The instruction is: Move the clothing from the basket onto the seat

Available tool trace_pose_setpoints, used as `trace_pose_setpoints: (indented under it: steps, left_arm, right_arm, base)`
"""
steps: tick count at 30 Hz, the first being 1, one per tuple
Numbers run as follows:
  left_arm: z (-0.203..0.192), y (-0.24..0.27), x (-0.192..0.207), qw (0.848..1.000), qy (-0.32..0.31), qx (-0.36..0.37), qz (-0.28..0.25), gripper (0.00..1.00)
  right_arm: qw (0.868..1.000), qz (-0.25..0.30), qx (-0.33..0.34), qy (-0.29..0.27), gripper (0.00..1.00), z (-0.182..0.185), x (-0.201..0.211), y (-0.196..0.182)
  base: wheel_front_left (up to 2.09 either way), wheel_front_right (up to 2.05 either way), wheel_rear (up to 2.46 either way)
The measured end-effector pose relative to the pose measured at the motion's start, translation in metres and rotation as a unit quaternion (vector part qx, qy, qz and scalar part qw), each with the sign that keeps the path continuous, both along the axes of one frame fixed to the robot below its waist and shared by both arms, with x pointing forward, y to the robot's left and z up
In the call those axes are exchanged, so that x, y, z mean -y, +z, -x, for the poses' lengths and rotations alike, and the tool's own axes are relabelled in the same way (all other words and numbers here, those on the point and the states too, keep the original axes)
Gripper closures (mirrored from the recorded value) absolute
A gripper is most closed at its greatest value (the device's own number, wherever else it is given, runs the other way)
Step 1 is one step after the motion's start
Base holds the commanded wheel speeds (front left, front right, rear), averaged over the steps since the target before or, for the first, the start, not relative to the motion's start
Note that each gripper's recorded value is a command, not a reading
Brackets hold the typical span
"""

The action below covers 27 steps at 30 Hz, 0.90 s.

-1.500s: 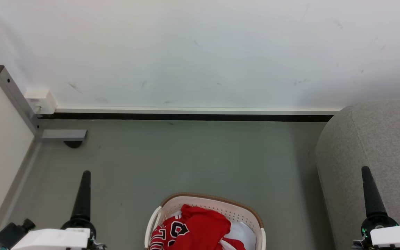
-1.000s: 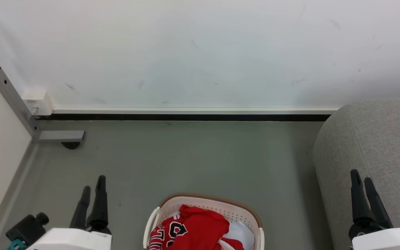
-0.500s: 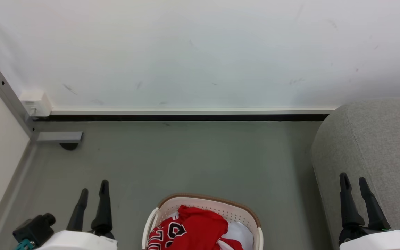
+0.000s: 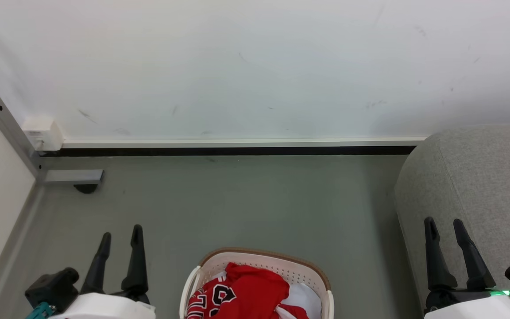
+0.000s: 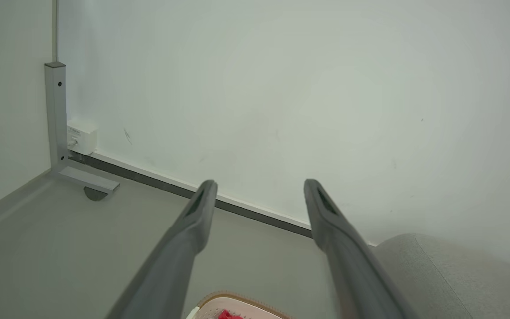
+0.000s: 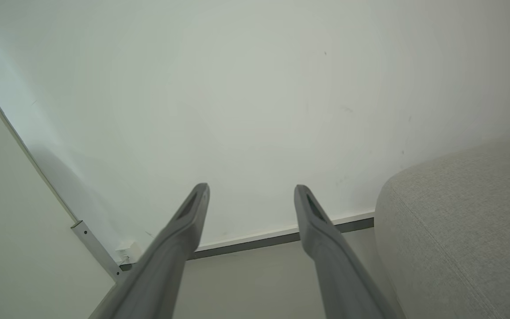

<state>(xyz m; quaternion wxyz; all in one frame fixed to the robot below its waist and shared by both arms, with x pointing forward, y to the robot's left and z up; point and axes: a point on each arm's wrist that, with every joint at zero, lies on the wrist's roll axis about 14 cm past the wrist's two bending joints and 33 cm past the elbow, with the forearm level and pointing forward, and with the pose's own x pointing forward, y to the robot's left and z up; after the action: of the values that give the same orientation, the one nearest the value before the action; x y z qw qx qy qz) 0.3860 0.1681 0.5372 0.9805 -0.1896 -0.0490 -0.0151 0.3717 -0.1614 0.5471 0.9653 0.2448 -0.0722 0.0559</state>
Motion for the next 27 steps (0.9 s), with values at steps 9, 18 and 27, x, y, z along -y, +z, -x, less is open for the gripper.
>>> trace_pose_setpoints:
  steps: [9, 18, 27]
  left_arm:
    - [0.000, 0.009, 0.003, 0.999, -0.001, 0.021, -0.049, 0.00]
    - [-0.001, 0.013, 0.012, 0.995, -0.007, 0.036, -0.093, 0.00]
    - [-0.001, 0.018, 0.019, 0.990, -0.012, 0.054, -0.130, 0.00]
  right_arm:
    - [0.999, 0.036, 0.022, -0.003, 0.00, 0.003, -0.002, 0.009]
    - [0.997, 0.068, 0.023, -0.008, 0.00, 0.007, -0.001, 0.005]
    - [0.995, 0.095, 0.025, -0.009, 0.00, 0.008, -0.002, 0.001]
  base:
    - [0.00, 0.00, 0.00]
    - [0.00, 0.00, 0.00]
    - [0.00, 0.00, 0.00]
